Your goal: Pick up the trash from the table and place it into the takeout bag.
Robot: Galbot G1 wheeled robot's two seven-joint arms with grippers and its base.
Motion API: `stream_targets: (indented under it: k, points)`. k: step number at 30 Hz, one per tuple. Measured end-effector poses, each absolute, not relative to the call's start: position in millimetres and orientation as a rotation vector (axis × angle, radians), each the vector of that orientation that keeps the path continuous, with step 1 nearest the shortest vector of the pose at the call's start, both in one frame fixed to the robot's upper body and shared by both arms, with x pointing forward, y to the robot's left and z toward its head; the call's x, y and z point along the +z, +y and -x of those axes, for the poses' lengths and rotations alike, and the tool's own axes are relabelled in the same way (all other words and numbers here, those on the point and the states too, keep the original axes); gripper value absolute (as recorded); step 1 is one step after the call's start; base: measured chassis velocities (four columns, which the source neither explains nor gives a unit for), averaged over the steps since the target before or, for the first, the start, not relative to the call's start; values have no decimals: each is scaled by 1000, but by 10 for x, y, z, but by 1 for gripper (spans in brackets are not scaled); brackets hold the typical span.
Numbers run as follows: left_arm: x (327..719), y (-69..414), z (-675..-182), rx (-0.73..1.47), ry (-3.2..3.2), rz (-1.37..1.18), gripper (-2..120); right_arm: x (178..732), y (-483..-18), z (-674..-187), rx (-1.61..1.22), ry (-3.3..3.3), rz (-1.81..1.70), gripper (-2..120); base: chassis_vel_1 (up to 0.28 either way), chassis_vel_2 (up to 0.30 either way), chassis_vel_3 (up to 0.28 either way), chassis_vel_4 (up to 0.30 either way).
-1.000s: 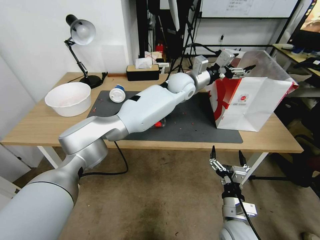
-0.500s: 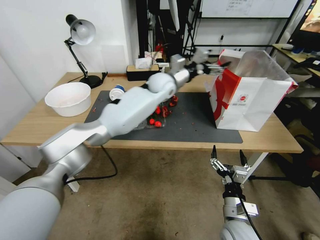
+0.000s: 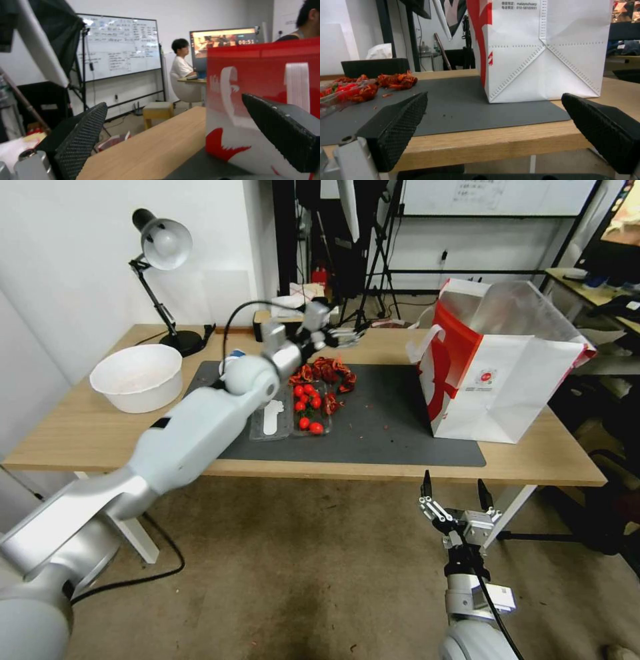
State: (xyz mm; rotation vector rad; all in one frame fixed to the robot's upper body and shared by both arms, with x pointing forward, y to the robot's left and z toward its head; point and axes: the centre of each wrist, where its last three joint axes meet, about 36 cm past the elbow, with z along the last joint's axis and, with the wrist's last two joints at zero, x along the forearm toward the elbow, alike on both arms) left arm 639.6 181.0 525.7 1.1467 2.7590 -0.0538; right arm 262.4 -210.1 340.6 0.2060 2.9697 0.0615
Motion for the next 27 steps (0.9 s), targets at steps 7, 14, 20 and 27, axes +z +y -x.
stream_targets:
  k: [7, 14, 20, 27]
  points:
    - [5110, 2202, -6188, -77, 2794, -1065, 100, 3385, -2080, -2631, 61, 2974, -196, 100, 0, 0, 0, 0]
    - [4873, 2571, -5912, -88, 2850, -980, 100, 3372, -2065, -2653, 61, 2975, -187, 100, 0, 0, 0, 0]
    - [4699, 2825, -5667, -112, 2892, -900, 100, 3356, -2045, -2653, 67, 2979, -183, 100, 0, 0, 0, 0]
    - [4564, 3029, -5372, -127, 2928, -788, 100, 3347, -2034, -2648, 69, 2982, -178, 100, 0, 0, 0, 0]
